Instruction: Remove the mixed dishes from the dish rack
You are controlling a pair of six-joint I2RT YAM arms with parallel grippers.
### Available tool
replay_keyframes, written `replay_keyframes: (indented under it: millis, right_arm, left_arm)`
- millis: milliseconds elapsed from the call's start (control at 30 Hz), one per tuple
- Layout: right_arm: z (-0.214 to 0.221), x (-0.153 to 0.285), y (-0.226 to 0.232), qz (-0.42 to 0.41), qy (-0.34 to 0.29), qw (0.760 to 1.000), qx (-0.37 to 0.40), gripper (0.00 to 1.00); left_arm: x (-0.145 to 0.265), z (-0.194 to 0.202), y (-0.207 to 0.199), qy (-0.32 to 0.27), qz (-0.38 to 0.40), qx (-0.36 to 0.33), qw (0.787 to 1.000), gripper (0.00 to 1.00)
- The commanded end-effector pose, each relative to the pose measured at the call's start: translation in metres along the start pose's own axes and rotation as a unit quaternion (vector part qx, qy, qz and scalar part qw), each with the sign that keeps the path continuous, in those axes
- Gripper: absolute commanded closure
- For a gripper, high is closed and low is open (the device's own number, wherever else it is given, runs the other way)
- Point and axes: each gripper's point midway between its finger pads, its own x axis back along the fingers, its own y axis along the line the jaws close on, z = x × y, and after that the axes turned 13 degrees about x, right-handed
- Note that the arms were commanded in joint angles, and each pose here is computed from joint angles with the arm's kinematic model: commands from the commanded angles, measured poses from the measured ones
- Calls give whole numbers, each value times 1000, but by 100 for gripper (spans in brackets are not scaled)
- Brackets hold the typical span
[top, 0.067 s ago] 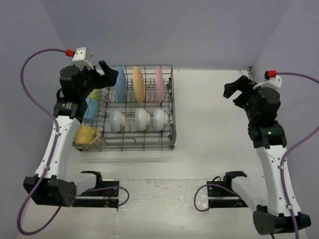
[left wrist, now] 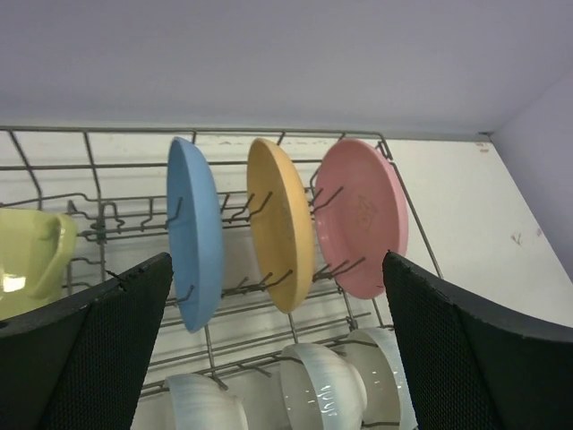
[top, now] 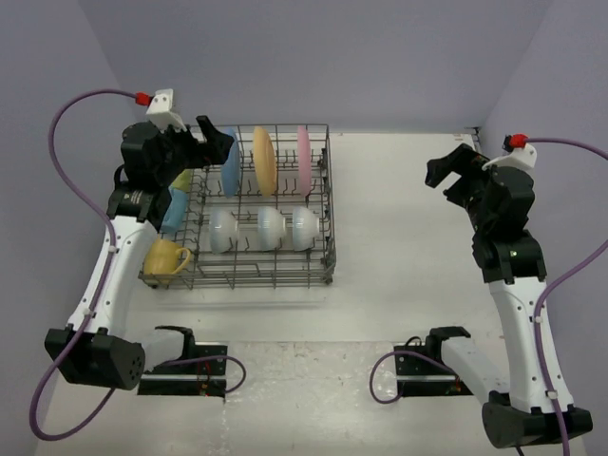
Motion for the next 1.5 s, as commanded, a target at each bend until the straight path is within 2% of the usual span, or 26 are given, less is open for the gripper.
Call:
replay_keyframes:
  millis: [0, 100, 133, 200, 300, 433, 500, 633, 700, 800, 900, 933, 1033, 1100, 1200, 1233, 1333, 1400, 1467]
  right_arm:
    - [-1, 2, 5, -12, 2, 1000, -6, 1]
    - [6, 1, 9, -28, 9, 1000, 3, 1]
    - [11, 0, 11, -39, 15, 999, 7, 1]
    - [16, -2, 13, -47, 22, 999, 8, 1]
    - [28, -7, 21, -69, 41, 997, 7, 1]
    - [56, -19, 49, -120, 95, 988, 17, 1]
    - [70, -27, 59, -109, 110, 987, 34, 1]
    - [111, -38, 107, -151, 176, 972, 41, 1]
    - [135, -54, 111, -124, 209, 968, 54, 1]
    - [161, -56, 150, -159, 238, 955, 74, 1]
    - [183, -64, 163, -143, 258, 951, 88, 5]
    - [188, -67, 164, -137, 261, 951, 87, 7]
    - [205, -72, 169, -132, 276, 949, 80, 30]
    - [217, -73, 174, -135, 286, 945, 83, 38]
    - [227, -75, 174, -121, 292, 945, 89, 58]
    - [232, -77, 172, -112, 294, 945, 91, 62]
    - [240, -78, 171, -103, 300, 944, 89, 74]
    - [243, -78, 171, -101, 305, 943, 88, 82]
    - [248, -78, 172, -100, 309, 942, 88, 87]
  left_arm:
    - [-7, 4, -37, 22, 57, -10, 998, 0]
    - [-24, 24, -67, 46, 81, -30, 995, 0]
    - [-35, 42, -78, 72, 98, -31, 992, 0]
    - [-43, 48, -96, 88, 128, -29, 987, 0]
    - [-65, 61, -104, 112, 142, -20, 983, 0]
    - [-93, 86, -108, 147, 148, -17, 978, 0]
    - [-101, 94, -112, 155, 149, -21, 976, 0]
    - [-129, 112, -114, 169, 139, -25, 975, 0]
    - [-142, 130, -112, 188, 133, -26, 973, 0]
    - [-161, 140, -103, 193, 106, -27, 975, 0]
    - [-174, 150, -96, 205, 90, -25, 974, 0]
    - [-177, 153, -95, 207, 88, -24, 974, 1]
    - [-184, 163, -86, 214, 71, -24, 974, 7]
    - [-187, 166, -82, 216, 64, -22, 974, 9]
    - [-189, 172, -87, 223, 79, -13, 972, 19]
    - [-190, 173, -89, 224, 83, -9, 971, 26]
    - [-191, 180, -89, 232, 85, 3, 969, 40]
    - [-191, 181, -89, 233, 85, 9, 969, 45]
    - [-190, 179, -93, 231, 93, 17, 968, 56]
